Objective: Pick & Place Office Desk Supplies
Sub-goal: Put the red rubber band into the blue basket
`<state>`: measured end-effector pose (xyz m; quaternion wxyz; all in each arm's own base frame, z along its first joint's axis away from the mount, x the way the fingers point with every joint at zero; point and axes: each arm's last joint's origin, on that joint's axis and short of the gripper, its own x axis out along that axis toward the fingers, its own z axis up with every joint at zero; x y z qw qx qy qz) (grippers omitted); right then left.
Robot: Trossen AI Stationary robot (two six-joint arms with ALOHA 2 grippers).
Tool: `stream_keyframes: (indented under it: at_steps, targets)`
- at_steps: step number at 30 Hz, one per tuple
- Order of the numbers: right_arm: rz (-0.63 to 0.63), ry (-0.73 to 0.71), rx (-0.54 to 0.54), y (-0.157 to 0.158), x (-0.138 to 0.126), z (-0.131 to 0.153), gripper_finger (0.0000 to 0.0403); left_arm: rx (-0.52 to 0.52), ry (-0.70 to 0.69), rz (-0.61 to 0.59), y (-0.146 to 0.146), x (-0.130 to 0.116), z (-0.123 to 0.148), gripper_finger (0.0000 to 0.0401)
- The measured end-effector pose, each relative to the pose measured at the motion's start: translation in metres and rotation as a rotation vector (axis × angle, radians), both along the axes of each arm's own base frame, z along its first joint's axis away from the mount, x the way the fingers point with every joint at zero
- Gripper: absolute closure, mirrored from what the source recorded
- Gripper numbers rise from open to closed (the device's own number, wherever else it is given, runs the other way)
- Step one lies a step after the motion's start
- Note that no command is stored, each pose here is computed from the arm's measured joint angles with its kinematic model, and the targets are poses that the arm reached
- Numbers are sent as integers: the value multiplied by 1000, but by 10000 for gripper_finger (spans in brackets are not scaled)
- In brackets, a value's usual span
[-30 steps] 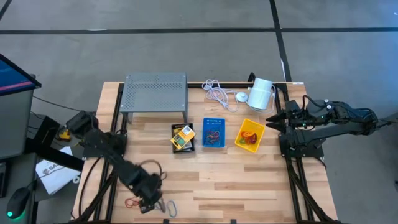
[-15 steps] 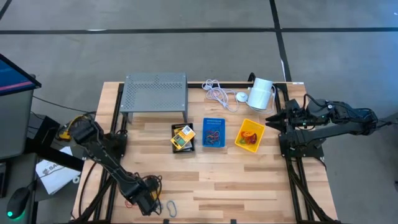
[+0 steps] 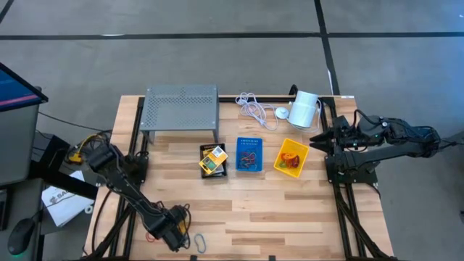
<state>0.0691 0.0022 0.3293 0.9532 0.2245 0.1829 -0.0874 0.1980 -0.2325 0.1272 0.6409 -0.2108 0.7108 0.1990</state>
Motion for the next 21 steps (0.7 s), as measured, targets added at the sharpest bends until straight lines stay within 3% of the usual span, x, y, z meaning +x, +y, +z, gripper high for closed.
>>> stream_keyframes:
  at_steps: [6, 9, 15, 21]
  targets:
    - [7, 5, -14, 0, 0, 0, 282, 19, 30, 64, 1, -1, -3, 201]
    - [11, 6, -24, 0, 0, 0, 282, 9, 40, 122, 2, 1, -2, 256]
    - [15, 8, -33, 0, 0, 0, 282, -9, 44, 123, 3, 3, -3, 388]
    - [22, 8, -51, 0, 0, 0, 282, -41, 62, 126, 3, 2, 0, 399]
